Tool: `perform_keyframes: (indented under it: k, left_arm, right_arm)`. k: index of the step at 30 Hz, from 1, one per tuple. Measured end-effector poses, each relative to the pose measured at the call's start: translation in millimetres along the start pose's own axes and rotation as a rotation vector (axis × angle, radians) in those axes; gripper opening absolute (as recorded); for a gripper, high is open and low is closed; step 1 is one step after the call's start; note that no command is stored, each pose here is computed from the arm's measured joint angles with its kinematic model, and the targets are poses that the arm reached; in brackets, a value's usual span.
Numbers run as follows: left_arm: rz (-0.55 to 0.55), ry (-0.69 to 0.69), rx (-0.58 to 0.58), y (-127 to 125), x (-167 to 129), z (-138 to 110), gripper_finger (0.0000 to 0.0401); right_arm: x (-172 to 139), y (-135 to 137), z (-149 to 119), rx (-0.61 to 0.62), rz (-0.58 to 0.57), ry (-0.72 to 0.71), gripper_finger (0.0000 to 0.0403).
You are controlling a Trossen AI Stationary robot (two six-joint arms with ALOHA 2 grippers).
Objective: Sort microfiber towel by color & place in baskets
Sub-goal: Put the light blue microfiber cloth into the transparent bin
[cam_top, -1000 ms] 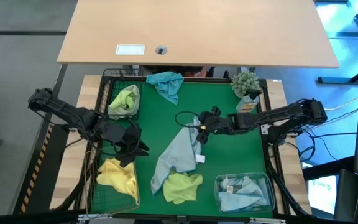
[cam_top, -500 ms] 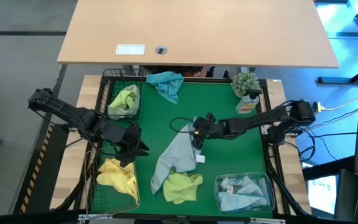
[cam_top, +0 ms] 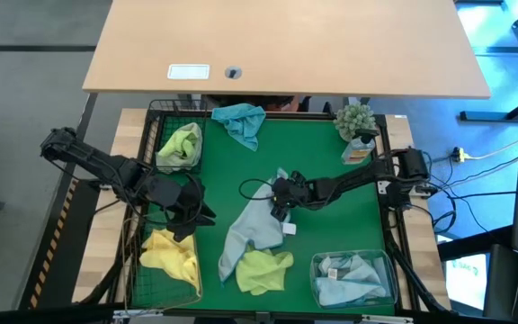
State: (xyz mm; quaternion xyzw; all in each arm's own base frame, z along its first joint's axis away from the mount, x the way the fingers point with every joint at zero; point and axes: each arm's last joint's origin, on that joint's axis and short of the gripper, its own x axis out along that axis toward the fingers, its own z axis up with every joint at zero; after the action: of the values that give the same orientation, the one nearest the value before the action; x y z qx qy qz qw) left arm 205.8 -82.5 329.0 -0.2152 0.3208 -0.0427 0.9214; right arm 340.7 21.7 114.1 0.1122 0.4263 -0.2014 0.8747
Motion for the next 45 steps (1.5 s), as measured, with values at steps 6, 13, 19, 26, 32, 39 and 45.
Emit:
perform_keyframes:
  k: [6, 13, 19, 26, 32, 39, 45]
  left_arm:
    - [0.0, 0.0, 0.0, 0, 0, 0, 0.0106]
    - [0.0, 0.0, 0.0, 0, 0, 0, 0.0106]
    - [0.0, 0.0, 0.0, 0, 0, 0, 0.0106]
    - [0.004, -0.003, 0.0, 0, 0, 0, 0.0106]
    - [0.036, -0.026, 0.0, 1, 0, 1, 0.0106]
    - [0.052, -0.039, 0.0, 1, 0, 1, 0.0106]
    - [0.12, -0.088, 0.0, 3, 0, 3, 0.0106]
  right_arm:
    - [10, 0, -7, -0.011, -0.021, 0.027, 0.0198]
    - [10, 0, -7, -0.014, -0.017, 0.034, 0.0141]
    - [10, -1, -8, -0.053, -0.024, 0.038, 0.0048]
    - [8, -1, -6, -0.07, -0.016, 0.039, 0.0021]
    - [-14, 2, 9, -0.155, 0.019, 0.075, 0.0007]
    - [-58, 2, 42, -0.196, 0.008, 0.069, 0.0005]
    - [-100, 3, 72, -0.199, 0.032, 0.043, 0.0004]
